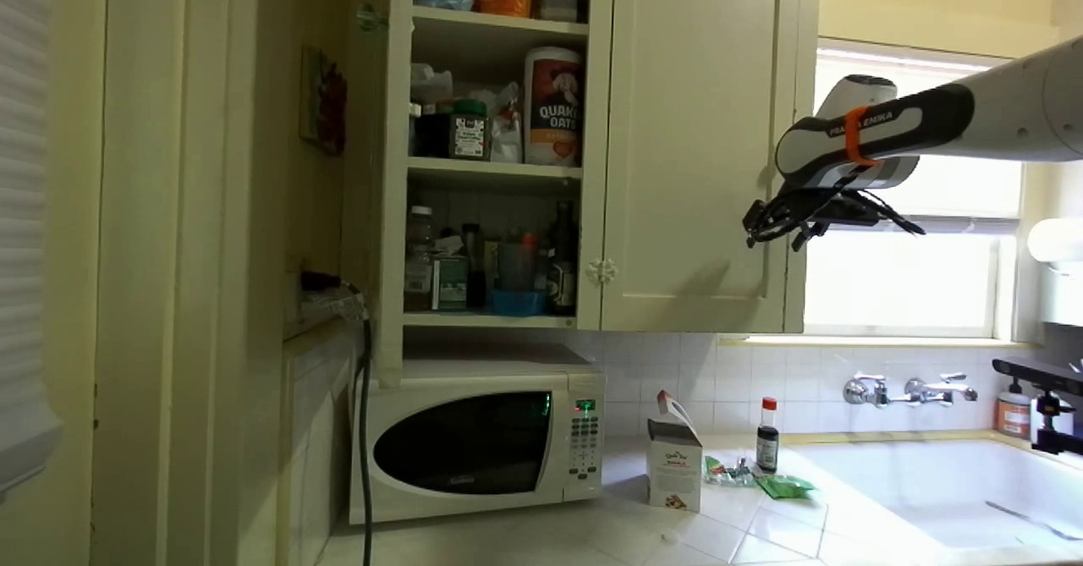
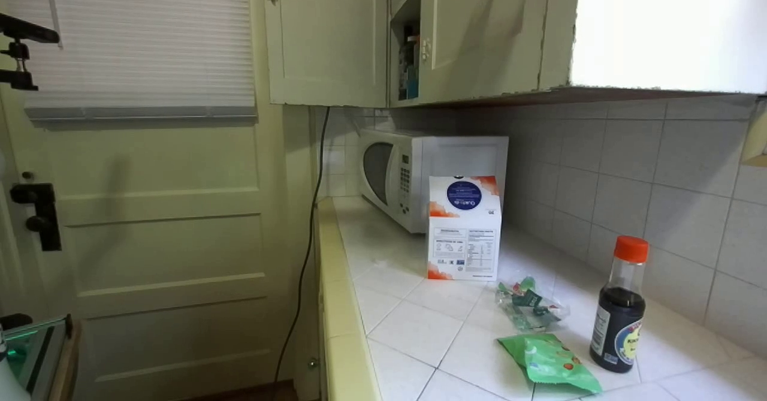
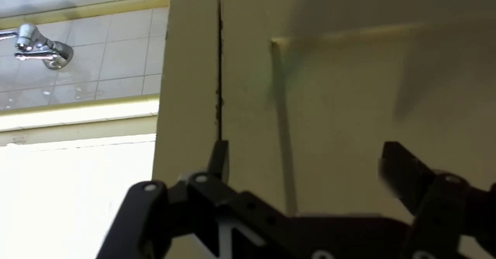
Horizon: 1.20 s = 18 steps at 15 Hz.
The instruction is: Close the cabinet
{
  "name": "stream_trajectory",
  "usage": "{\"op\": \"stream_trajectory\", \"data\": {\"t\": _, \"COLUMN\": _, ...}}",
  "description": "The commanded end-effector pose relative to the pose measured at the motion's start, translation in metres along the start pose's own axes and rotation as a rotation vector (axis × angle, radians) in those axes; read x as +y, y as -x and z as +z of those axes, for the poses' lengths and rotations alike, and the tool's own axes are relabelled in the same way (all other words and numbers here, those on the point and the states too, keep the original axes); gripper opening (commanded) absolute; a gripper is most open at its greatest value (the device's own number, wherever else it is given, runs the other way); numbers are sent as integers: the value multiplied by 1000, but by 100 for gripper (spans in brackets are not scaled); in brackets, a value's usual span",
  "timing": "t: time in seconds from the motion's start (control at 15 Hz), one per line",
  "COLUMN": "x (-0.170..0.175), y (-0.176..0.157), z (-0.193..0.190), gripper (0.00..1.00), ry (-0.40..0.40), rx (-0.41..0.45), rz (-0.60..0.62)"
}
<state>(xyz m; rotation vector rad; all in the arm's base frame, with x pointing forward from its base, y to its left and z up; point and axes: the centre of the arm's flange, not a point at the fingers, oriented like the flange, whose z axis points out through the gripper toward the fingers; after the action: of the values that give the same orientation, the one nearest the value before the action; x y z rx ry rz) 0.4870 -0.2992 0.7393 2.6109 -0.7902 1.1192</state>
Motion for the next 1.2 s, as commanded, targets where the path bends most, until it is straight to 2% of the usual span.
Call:
{"op": "stream_trajectory", "data": {"t": 0.0, "x": -10, "y": 69, "z": -49, "gripper": 100, "ry": 75, "rx": -93, "rz": -108}}
{"op": "stream_trajectory", "data": {"t": 0.13, "x": -19, "y": 95, "z": -57, "gripper": 100, "ry": 114, "rx": -153, "rz": -172}}
{"op": "stream_trajectory", "data": {"t": 0.4, "x": -55, "y": 134, "z": -65, "gripper": 100, "ry": 69, "rx": -156, "rz": -325}}
{"op": "stream_trajectory", "data": {"t": 0.47, "x": -66, "y": 140, "z": -64, "gripper": 100, "ry": 76, "rx": -163, "rz": -330}}
{"op": "stream_trajectory", "data": {"t": 0.53, "x": -70, "y": 142, "z": -66, "gripper": 100, "ry": 68, "rx": -171, "rz": -337}}
{"op": "stream_trajectory", "data": {"t": 0.6, "x": -65, "y": 119, "z": -60, "gripper": 100, "ry": 63, "rx": -156, "rz": -309}}
{"op": "stream_trajectory", "data": {"t": 0.87, "x": -74, "y": 130, "z": -62, "gripper": 100, "ry": 56, "rx": -161, "rz": -328}}
{"op": "stream_trajectory", "data": {"t": 0.93, "x": -77, "y": 130, "z": -61, "gripper": 100, "ry": 38, "rx": -148, "rz": -399}}
{"op": "stream_trajectory", "data": {"t": 1.0, "x": -96, "y": 128, "z": -57, "gripper": 100, "ry": 18, "rx": -145, "rz": -492}}
{"op": "stream_trajectory", "data": {"t": 1.13, "x": -133, "y": 129, "z": -49, "gripper": 100, "ry": -33, "rx": -145, "rz": -585}}
